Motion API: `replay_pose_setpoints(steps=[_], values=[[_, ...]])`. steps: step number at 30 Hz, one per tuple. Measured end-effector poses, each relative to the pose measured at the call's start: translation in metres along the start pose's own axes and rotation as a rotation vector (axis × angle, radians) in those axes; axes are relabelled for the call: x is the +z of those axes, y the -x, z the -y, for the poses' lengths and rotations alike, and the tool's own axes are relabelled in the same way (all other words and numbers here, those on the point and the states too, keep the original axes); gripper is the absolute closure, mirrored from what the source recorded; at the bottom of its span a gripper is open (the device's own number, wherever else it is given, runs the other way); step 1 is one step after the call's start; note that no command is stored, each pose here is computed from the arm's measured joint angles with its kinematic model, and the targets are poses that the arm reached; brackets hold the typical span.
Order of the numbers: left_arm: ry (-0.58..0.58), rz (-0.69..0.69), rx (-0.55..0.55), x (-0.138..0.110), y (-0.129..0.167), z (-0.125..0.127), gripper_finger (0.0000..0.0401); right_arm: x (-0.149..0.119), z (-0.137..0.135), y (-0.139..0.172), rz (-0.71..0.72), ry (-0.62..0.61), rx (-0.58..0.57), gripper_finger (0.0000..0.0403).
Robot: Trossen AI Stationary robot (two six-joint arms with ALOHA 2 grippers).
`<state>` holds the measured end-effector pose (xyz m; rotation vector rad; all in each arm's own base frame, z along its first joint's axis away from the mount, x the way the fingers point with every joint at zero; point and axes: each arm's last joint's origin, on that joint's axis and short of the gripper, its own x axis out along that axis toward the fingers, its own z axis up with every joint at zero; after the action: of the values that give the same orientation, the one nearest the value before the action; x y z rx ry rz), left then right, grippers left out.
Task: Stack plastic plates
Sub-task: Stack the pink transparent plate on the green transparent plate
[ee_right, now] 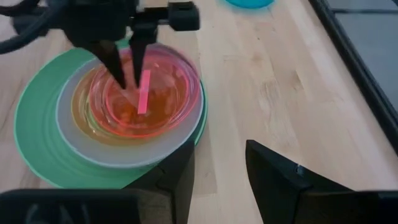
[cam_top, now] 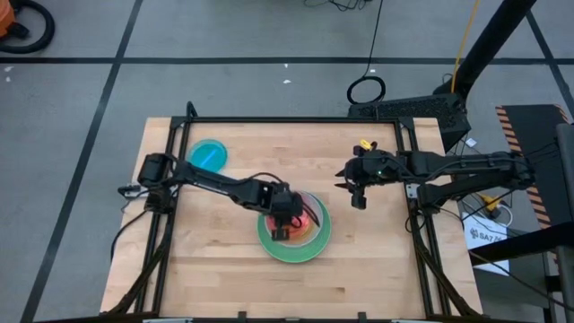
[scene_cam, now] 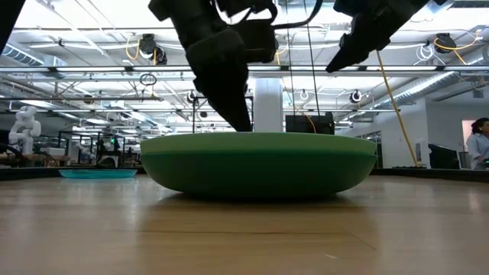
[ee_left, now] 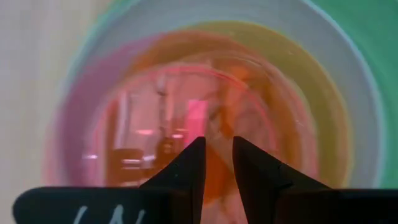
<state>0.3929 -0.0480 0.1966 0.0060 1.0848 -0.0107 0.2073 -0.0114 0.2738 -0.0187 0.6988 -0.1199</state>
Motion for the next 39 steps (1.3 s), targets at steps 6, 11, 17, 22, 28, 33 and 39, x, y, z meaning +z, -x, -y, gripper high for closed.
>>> replay_pose_setpoints(steps=[6,11,17,22,28,33,39], values=[[0.033,-0.02,-0.082,-0.002,-0.012,0.006,0.0313,0.001,-0.001,-0.016,-0.02,0.009,0.004,0.0268],[0.033,0.0,-0.094,0.0,-0.011,0.011,0.0313,0.001,-0.002,-0.025,-0.037,0.035,0.006,0.0268],[0.018,0.025,-0.088,0.002,-0.016,0.012,0.0313,0.004,-0.002,-0.027,-0.01,0.058,0.005,0.0268],[0.023,0.017,-0.113,0.001,-0.026,0.012,0.0313,0.005,-0.002,-0.026,-0.007,0.059,0.005,0.0268],[0.042,0.011,-0.145,0.001,-0.025,0.013,0.0313,0.004,-0.002,-0.026,-0.012,0.06,0.005,0.0268],[0.087,0.002,-0.192,0.001,-0.021,0.015,0.0313,0.004,-0.002,-0.026,-0.011,0.06,0.005,0.0268],[0.109,0.008,-0.222,0.002,-0.022,0.02,0.0313,0.004,-0.002,-0.026,-0.01,0.06,0.005,0.0268]])
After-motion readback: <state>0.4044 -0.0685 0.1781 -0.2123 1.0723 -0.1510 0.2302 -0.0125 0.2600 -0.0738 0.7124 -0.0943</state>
